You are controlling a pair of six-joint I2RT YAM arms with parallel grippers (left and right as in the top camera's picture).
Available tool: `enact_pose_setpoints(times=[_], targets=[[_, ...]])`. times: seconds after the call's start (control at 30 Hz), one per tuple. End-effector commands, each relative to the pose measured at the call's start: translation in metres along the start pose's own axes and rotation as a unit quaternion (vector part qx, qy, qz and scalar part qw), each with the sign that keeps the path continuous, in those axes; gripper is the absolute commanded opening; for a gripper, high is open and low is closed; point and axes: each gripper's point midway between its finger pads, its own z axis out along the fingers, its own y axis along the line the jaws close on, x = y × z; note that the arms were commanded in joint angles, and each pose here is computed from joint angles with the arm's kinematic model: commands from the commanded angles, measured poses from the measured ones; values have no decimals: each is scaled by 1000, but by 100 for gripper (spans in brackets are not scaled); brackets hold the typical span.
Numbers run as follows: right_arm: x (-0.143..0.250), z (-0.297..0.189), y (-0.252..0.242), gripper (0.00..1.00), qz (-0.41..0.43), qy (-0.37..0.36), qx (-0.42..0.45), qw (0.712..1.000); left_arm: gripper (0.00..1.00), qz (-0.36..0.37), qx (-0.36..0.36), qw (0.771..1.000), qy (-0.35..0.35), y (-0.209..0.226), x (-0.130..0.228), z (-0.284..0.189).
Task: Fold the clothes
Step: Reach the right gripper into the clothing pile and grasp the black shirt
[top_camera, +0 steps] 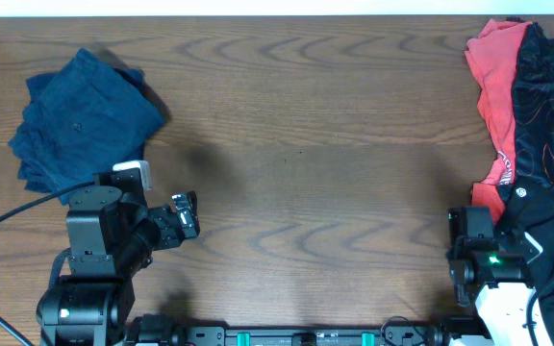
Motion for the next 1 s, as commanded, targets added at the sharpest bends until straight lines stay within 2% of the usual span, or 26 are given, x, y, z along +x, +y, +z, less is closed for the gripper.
enact_pose_setpoints(times=[0.0, 0.13, 0.2, 0.5, 0.63, 0.73, 0.87, 0.97], targets=[[-1, 5, -6, 91, 24, -9, 15, 1000, 98, 1, 8, 1000, -11, -4, -7, -5], [4, 6, -7, 90, 33, 1, 16, 999, 98, 1, 8, 1000, -11, -4, -7, -5], [9, 6, -3, 99, 35, 16, 3, 999, 98, 1, 8, 1000, -12, -4, -8, -5], [22, 4, 6, 99, 38, 56, -21, 997, 98, 1, 8, 1000, -12, -4, -8, -5], [24, 5, -10, 99, 117, 50, 19, 992, 98, 1, 8, 1000, -12, -4, -8, -5], [17, 5, -18, 99, 135, 25, 37, 990, 98, 1, 8, 1000, -12, -4, -8, -5], [9, 5, -21, 97, 137, 3, 43, 990, 98, 1, 9, 1000, -14, -4, -8, -5], [8, 5, -24, 90, 135, -2, 50, 990, 98, 2, 9, 1000, -15, -5, -9, -5]])
